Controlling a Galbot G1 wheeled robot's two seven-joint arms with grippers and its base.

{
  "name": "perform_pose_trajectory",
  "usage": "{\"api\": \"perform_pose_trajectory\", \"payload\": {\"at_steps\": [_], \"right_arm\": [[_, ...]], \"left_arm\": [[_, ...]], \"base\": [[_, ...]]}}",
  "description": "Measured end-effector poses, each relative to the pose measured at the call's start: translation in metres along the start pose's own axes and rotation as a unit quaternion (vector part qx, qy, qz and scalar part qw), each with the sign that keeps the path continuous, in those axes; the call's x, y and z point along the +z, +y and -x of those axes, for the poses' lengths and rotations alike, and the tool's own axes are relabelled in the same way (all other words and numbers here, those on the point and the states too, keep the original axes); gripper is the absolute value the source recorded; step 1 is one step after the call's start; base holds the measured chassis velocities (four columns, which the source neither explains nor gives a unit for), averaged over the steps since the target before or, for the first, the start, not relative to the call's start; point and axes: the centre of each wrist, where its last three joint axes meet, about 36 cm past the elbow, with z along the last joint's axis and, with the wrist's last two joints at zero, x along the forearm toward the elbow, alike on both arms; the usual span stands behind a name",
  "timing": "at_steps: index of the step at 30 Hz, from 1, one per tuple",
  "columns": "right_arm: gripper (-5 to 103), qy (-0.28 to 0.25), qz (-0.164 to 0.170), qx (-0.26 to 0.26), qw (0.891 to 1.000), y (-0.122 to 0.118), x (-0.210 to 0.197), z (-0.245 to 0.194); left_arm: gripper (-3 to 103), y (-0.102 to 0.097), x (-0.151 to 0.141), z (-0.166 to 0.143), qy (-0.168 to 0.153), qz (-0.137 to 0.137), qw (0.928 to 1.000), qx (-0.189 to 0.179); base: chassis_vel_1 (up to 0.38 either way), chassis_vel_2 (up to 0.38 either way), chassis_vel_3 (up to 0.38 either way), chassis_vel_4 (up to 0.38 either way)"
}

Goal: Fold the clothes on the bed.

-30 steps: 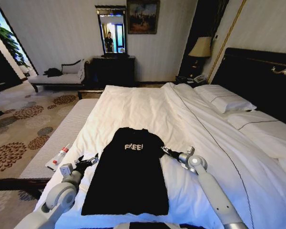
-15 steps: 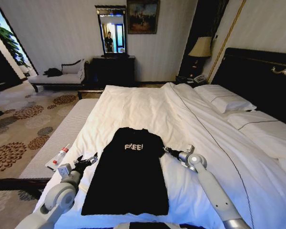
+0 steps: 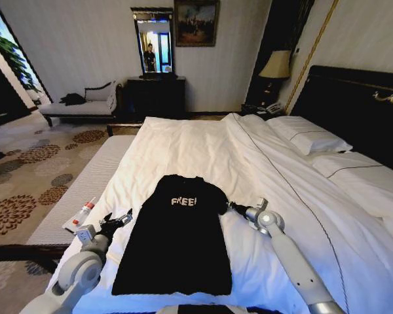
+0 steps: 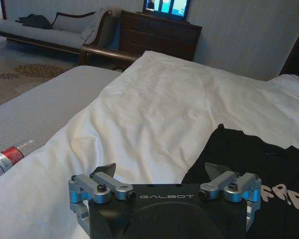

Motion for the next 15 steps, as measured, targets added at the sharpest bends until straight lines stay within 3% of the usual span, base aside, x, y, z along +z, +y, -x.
{"api": "perform_pose_trajectory", "payload": {"at_steps": [15], "right_arm": [[0, -0.021, -0.018, 0.02, 0.999, -0.006, -0.018, -0.017]], "left_arm": [[100, -0.003, -0.002, -0.001, -0.003, -0.002, 1.0, 0.007]], "base": [[0.0, 0.0, 0.0, 0.0]]}}
